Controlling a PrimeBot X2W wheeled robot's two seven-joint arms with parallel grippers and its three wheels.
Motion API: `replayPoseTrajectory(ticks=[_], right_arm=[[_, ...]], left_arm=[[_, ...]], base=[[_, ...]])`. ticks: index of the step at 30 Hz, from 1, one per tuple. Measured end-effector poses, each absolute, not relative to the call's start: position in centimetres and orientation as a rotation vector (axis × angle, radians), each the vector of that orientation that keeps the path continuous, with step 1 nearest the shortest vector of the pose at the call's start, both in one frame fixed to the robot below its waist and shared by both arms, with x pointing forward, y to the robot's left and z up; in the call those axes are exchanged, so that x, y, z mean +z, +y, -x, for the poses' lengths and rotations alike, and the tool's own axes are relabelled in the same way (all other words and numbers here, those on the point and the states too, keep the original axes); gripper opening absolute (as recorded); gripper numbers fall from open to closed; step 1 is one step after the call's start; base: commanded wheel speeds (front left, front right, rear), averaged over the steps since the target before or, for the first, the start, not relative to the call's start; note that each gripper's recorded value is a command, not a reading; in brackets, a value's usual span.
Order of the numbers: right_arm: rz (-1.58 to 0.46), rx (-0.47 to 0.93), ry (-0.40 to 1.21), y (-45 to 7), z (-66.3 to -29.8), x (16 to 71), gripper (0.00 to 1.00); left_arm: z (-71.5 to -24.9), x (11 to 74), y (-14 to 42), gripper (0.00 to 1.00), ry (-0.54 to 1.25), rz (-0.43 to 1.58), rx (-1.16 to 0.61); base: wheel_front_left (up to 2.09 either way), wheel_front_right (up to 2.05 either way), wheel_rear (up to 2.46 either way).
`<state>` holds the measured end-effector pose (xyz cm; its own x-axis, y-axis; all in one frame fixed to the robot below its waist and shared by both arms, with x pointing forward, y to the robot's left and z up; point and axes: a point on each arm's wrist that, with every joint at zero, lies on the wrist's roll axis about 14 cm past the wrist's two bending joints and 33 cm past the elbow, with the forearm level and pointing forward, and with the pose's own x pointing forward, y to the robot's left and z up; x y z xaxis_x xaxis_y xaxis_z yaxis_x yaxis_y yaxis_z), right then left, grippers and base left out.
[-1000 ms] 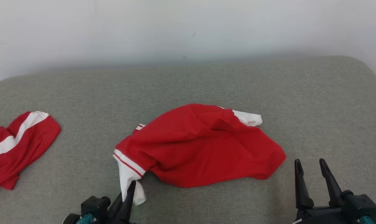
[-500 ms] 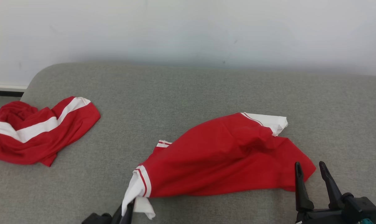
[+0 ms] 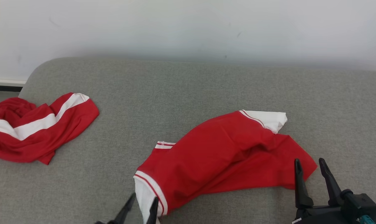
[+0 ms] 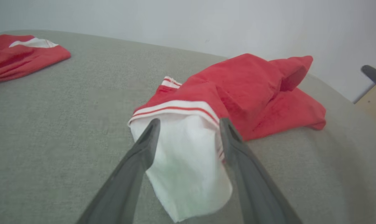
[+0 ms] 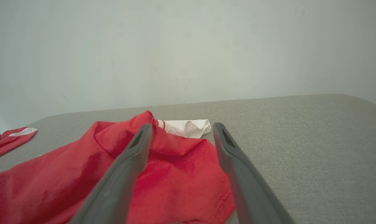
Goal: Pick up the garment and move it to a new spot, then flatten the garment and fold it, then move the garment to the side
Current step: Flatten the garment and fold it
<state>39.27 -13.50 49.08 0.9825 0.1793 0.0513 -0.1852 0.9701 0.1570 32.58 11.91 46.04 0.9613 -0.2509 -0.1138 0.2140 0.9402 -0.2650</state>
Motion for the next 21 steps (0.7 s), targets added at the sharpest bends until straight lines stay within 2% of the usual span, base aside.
replayPoseTrajectory(ticks=[8,14,21], right_arm=[[-0.158,0.148,-0.044,-14.8,-38.6,49.3,1.0],[-0.158,0.107,-0.047,-16.2,-38.2,49.3,1.0],[-0.171,0.051,-0.041,-17.9,-37.9,49.0,1.0]], left_arm=[[-35.4,50.2,13.3,1.0,-0.016,0.215,-0.247],[-39.1,53.7,14.4,1.0,-0.107,0.143,-0.263],[-43.7,55.2,14.2,1.0,-0.09,0.072,-0.316]], base=[[0.0,0.0,0.0],[0.0,0.0,0.0],[0.0,0.0,0.0]])
